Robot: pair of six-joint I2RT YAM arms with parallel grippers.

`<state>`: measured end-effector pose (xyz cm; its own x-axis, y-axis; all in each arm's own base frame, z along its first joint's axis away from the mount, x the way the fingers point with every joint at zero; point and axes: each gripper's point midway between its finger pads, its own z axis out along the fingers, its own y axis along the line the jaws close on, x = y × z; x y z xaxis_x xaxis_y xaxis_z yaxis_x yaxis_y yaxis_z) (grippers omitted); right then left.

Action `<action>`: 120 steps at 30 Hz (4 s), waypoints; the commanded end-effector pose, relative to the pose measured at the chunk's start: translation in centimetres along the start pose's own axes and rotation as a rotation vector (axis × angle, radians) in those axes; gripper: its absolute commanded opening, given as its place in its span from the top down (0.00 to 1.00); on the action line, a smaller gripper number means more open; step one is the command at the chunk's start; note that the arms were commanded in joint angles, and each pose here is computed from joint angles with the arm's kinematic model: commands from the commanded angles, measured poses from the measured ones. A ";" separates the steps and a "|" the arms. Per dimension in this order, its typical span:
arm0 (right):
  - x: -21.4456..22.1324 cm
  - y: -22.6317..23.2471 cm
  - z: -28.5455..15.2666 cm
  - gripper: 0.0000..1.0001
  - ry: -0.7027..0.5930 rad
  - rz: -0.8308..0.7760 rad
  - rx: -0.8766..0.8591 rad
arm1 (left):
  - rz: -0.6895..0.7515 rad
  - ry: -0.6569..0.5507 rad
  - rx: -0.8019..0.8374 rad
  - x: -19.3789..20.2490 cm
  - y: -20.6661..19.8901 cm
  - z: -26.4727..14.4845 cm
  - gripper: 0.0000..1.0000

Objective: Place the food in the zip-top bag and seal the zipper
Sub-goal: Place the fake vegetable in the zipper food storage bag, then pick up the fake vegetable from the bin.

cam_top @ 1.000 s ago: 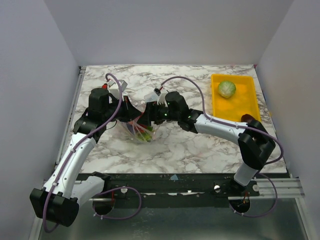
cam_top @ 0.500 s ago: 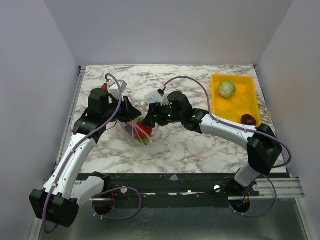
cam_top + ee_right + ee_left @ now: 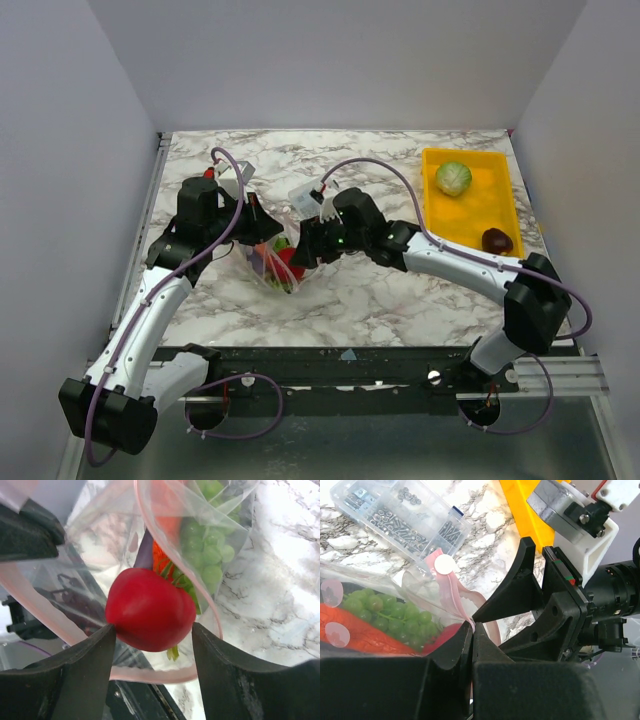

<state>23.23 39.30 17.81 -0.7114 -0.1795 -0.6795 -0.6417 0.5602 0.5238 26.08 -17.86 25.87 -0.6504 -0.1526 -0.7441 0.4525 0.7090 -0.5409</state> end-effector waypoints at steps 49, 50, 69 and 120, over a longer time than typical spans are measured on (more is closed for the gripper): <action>-1.5 0.7 5.4 0.70 -0.355 -0.025 -0.058 | 0.019 -0.034 0.232 -0.8 -4.2 -0.5 1.00; -3.7 1.2 5.2 0.70 -0.450 -0.014 -0.071 | 0.015 -0.036 0.233 -0.7 -4.1 -0.4 1.00; -2.5 -2.3 5.7 0.61 -0.342 0.058 0.131 | -0.007 -0.063 0.182 -1.7 -2.8 -0.7 1.00; -10.0 -31.2 -20.9 0.01 -0.621 0.513 0.850 | -0.106 -0.030 0.090 -1.3 0.3 0.4 1.00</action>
<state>42.27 9.70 20.94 -0.4058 0.3756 -0.8332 0.1599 0.9268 0.3399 26.98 -17.71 25.19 -0.7023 -0.2367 -0.6714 0.4133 0.6323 -0.6552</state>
